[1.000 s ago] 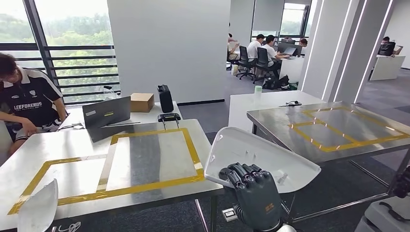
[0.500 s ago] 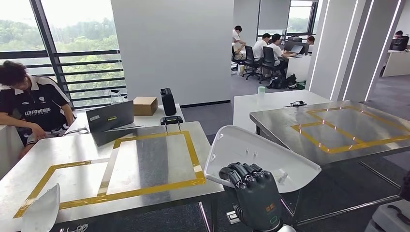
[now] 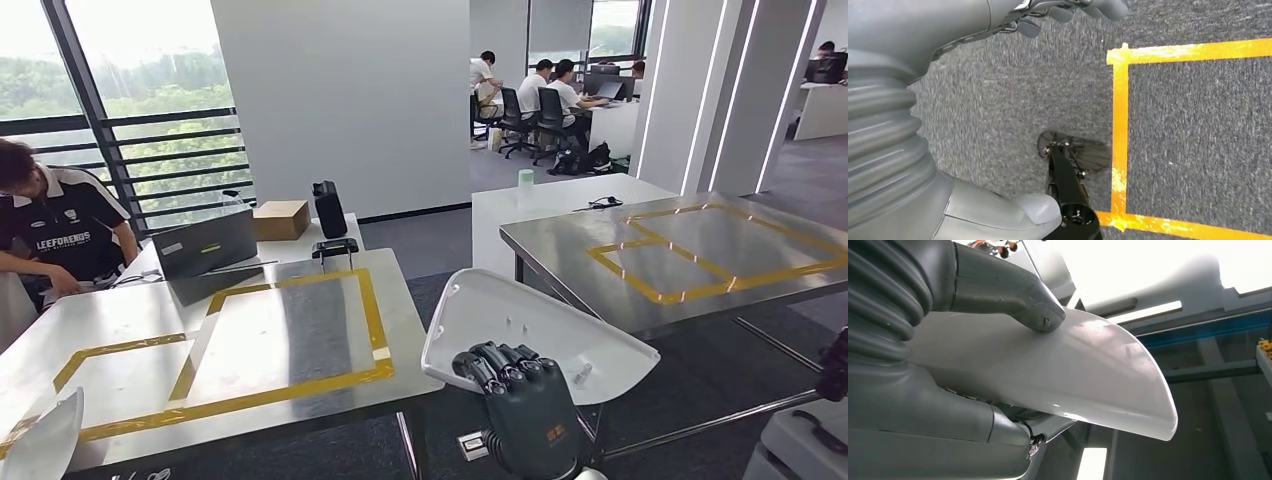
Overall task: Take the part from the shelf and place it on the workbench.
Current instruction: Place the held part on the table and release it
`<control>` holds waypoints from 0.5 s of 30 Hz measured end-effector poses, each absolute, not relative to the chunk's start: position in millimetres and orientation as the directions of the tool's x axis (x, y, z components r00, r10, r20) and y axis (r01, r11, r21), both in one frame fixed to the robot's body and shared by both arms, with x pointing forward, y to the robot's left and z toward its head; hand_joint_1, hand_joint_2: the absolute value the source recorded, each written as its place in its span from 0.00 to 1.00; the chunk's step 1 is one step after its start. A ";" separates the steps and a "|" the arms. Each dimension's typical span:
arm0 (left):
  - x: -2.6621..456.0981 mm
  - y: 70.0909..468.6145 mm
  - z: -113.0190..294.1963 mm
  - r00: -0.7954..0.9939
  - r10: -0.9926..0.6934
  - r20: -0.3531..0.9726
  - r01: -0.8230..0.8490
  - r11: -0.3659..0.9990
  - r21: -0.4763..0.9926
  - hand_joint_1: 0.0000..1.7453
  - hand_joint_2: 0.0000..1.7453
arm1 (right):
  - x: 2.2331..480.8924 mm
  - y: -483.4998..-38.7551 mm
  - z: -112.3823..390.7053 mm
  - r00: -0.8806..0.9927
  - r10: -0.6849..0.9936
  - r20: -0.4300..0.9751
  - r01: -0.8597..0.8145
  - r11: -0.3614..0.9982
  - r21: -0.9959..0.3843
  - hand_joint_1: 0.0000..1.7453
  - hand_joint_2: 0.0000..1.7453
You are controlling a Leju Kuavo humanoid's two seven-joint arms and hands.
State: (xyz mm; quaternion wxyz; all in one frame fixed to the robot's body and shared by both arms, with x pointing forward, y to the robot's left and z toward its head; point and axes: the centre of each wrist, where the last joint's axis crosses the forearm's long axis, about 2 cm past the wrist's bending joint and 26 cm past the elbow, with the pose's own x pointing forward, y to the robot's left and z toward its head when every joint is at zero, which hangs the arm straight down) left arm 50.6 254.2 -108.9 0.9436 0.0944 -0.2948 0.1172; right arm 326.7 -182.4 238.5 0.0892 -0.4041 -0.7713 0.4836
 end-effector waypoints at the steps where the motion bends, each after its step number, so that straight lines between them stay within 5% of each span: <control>1: 50.9 254.1 -108.9 0.798 0.166 0.579 -0.277 0.955 0.109 0.00 1.00 | 326.6 -182.4 238.2 -0.658 0.710 -0.252 0.536 0.206 -0.819 1.00 1.00; 15: 50.9 253.8 -108.9 0.793 0.164 0.587 -0.276 0.955 0.106 0.00 1.00 | 326.5 -182.7 237.8 -0.658 0.710 -0.251 0.535 0.206 -0.819 1.00 1.00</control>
